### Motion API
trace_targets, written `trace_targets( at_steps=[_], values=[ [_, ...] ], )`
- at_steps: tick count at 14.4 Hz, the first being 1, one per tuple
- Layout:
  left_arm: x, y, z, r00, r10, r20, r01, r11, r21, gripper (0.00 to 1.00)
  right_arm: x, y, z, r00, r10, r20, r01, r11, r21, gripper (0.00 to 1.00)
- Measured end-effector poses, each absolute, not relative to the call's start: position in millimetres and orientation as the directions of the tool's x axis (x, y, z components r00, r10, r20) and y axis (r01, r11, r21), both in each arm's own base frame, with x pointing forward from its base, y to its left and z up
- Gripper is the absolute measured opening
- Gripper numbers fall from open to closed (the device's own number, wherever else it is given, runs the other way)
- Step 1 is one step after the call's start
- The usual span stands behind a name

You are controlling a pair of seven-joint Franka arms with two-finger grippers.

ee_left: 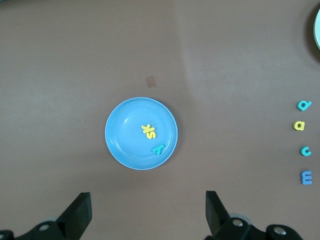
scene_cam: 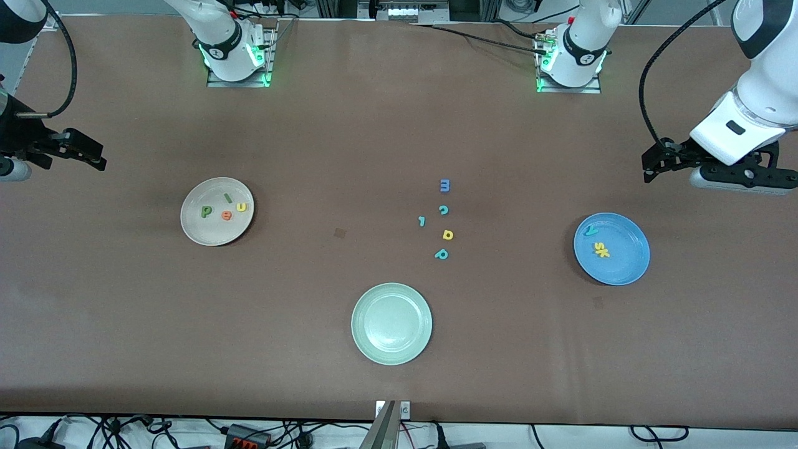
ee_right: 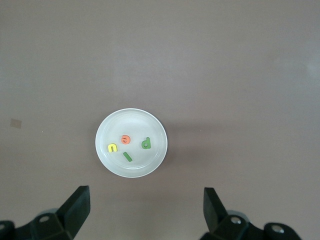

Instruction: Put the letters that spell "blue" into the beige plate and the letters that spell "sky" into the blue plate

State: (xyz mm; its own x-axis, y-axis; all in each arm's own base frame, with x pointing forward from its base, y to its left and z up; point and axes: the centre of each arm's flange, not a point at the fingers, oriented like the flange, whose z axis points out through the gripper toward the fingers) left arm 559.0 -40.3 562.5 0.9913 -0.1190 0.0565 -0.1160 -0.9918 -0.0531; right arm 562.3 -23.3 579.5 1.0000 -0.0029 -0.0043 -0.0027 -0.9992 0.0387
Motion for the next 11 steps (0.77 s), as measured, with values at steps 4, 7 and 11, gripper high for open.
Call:
trace_targets(
  at_steps=[4, 7, 11],
  values=[
    [559.0, -40.3, 562.5, 0.991, -0.119, 0.057, -0.116, -0.992, -0.053, 1.0, 562.3, -23.3, 579.6, 1.0, 0.003, -0.004, 0.003, -0.999, 0.039, 1.0],
    [559.0, -40.3, 562.5, 0.991, -0.119, 0.057, -0.116, -0.992, -0.053, 1.0, 562.3, -23.3, 579.6, 1.0, 0.009, -0.004, 0.01, -0.999, 0.039, 1.0],
    [559.0, -40.3, 562.5, 0.991, -0.119, 0.057, -0.116, -0.992, -0.053, 1.0, 562.3, -23.4, 579.7, 1.0, 0.011, -0.005, 0.011, -0.999, 0.039, 1.0]
  ],
)
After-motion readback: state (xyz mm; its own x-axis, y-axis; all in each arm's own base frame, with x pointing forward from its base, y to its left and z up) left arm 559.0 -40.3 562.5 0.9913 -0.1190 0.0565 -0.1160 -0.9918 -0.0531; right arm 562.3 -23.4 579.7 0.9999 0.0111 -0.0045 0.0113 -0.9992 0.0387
